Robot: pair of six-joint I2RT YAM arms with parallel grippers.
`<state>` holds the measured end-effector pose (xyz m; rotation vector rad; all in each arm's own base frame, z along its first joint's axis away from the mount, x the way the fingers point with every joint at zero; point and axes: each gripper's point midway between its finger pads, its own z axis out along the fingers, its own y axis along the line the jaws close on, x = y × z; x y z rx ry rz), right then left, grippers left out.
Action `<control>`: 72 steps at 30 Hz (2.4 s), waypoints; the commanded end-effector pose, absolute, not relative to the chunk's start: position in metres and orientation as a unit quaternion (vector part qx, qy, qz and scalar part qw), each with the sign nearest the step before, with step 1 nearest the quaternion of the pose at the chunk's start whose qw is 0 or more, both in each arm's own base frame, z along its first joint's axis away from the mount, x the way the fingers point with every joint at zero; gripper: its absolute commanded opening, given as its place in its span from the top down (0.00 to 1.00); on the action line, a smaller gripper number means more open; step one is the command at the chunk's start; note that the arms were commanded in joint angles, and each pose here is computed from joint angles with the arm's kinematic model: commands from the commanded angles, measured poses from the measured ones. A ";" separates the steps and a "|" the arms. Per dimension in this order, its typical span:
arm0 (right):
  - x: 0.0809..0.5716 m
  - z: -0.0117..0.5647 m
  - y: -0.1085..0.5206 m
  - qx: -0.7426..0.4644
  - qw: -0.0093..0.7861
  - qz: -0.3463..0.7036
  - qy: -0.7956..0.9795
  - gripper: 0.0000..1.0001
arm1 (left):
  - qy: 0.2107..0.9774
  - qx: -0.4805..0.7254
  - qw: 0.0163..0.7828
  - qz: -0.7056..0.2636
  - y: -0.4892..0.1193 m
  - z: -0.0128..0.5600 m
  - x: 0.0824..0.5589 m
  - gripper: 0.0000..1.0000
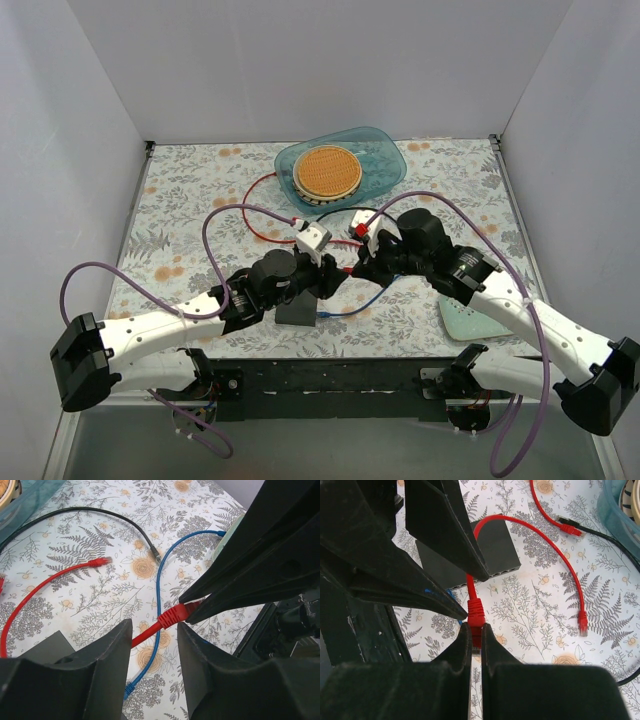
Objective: Insert the plug into the switch port
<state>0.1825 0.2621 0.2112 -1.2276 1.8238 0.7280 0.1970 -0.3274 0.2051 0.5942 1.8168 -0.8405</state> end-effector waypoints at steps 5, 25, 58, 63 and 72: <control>0.200 0.286 0.269 -0.469 0.524 0.293 0.648 0.99 | 0.783 0.274 0.447 -0.335 -0.322 0.164 0.180 0.62; 0.243 0.285 0.233 -0.353 0.580 0.199 0.707 0.68 | 0.787 0.280 0.444 -0.325 -0.334 0.152 0.188 0.84; 0.295 0.167 0.132 -0.099 0.440 0.238 0.860 0.17 | 0.777 0.435 0.397 -0.222 -0.422 0.061 0.189 0.23; 0.294 0.167 0.132 -0.100 0.441 0.241 0.859 0.18 | 0.779 0.451 0.398 -0.178 -0.426 0.041 0.190 0.23; 0.293 0.169 0.135 -0.108 0.442 0.250 0.855 0.18 | 0.789 0.450 0.402 -0.116 -0.422 0.013 0.198 0.69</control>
